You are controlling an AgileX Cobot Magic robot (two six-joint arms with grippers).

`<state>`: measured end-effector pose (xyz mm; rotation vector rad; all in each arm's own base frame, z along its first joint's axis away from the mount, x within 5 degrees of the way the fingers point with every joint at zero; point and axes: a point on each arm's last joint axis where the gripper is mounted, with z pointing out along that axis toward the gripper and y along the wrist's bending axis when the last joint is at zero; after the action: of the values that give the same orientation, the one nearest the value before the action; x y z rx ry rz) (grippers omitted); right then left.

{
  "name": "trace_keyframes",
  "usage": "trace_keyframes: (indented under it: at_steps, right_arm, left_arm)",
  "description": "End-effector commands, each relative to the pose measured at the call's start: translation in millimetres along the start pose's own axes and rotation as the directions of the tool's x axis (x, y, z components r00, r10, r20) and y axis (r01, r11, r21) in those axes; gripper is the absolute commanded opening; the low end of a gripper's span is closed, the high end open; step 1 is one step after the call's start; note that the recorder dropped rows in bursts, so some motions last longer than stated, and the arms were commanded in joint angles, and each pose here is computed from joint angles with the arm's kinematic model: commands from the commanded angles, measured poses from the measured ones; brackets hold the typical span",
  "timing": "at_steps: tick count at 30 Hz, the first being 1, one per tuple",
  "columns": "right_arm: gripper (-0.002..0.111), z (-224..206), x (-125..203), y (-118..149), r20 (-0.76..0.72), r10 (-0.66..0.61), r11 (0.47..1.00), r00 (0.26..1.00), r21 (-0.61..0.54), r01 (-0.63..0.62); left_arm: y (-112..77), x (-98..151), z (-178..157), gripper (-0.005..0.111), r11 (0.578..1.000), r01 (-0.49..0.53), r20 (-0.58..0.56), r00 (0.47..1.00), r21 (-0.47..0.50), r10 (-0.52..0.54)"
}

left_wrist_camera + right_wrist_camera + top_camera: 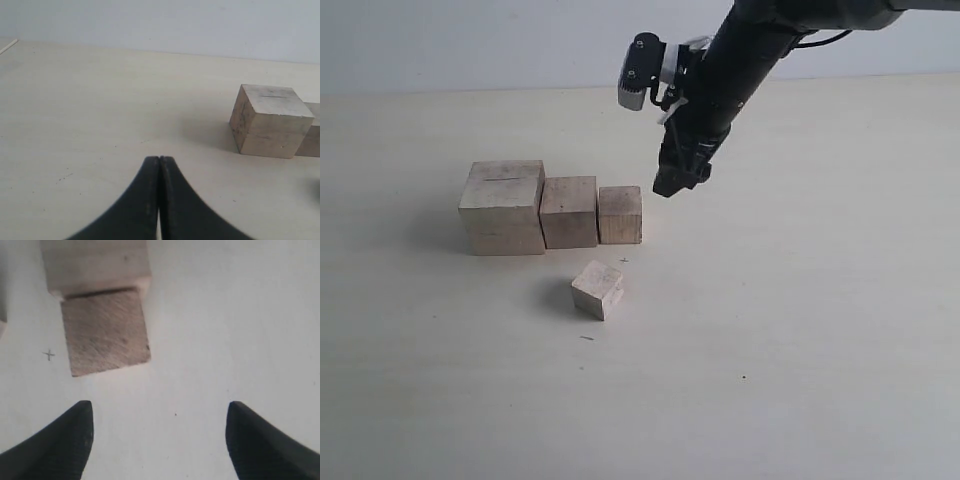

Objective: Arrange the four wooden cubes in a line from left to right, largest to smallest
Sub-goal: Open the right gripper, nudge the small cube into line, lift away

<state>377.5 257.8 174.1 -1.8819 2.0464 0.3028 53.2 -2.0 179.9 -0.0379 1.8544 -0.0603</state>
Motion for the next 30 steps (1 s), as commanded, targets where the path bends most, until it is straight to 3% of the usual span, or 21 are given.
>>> trace_keyframes:
  at_steps: [1, 18, 30]
  right_arm:
    - [0.070, 15.8, 7.8, -4.4, -0.045, 0.073, 0.997, 0.996, 0.025, -0.072]
    - [0.070, 48.9, 8.5, -4.9, 0.040, 0.196, 0.981, 0.980, -0.022, -0.195]
    - [0.070, 45.1, 9.1, -5.5, 0.023, 0.169, 0.986, 0.985, -0.008, -0.169]
  left_arm:
    - [-0.3, -1.5, -0.4, 0.000, 1.000, 0.001, 0.018, 1.000, 0.006, -0.001]
    - [-0.3, -1.5, -0.4, 0.000, 1.000, 0.001, 0.018, 1.000, 0.006, -0.001]
    - [-0.3, -1.5, -0.4, 0.000, 1.000, 0.001, 0.018, 1.000, 0.006, -0.001]
